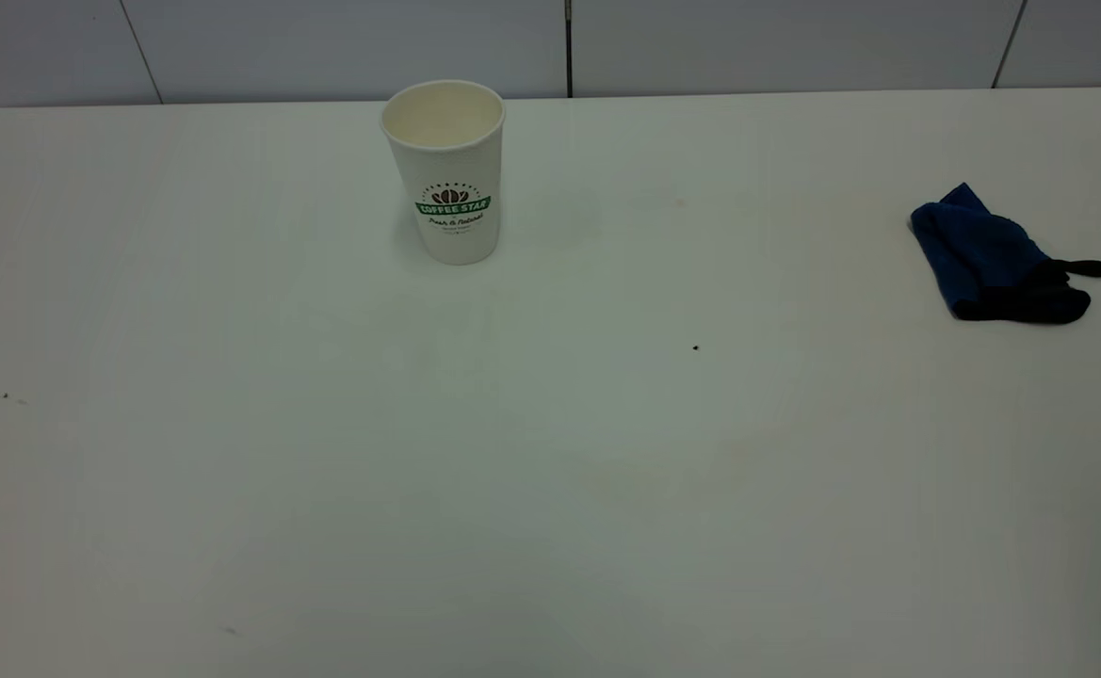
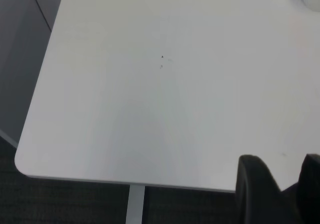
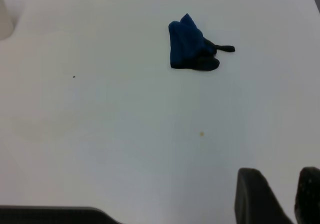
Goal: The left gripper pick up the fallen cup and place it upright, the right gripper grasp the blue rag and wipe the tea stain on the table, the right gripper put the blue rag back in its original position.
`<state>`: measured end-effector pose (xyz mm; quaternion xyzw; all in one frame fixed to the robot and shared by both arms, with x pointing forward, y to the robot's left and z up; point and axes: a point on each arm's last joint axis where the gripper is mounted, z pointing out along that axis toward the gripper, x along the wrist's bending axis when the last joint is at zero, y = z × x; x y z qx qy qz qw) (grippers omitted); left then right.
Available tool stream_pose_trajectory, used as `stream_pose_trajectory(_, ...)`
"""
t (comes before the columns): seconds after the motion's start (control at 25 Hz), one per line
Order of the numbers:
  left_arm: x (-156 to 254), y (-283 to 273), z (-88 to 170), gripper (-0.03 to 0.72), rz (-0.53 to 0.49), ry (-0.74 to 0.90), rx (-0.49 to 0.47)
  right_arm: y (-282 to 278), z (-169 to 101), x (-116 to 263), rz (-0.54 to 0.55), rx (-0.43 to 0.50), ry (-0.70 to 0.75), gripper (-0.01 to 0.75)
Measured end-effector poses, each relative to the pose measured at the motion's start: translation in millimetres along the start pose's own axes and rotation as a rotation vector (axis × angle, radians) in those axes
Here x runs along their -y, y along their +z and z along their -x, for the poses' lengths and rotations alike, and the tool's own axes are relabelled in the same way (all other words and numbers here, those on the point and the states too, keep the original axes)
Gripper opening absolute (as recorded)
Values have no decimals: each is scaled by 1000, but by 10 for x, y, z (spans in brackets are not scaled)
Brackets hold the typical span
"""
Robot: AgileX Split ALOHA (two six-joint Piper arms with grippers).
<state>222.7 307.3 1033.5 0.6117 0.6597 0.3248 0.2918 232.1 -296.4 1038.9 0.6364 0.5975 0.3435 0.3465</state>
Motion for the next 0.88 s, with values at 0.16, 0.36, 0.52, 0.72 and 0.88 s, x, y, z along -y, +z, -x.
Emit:
stream_pose_trajectory(0.16, 0, 0, 0, 237, 0, 0, 0, 1, -2, -3, 4, -2, 1, 236)
stream_pose_trajectory(0.36, 0, 0, 0, 237, 0, 0, 0, 1, -2, -3, 4, -2, 1, 236)
stream_pose_trajectory(0.52, 0, 0, 0, 237, 0, 0, 0, 1, -2, -3, 4, -3, -5, 236)
stream_pose_trajectory(0.72, 0, 0, 0, 237, 0, 0, 0, 1, -2, -3, 4, -3, -5, 236)
stream_pose_trajectory(0.88, 0, 0, 0, 237, 0, 0, 0, 1, -2, -3, 4, -3, -5, 236)
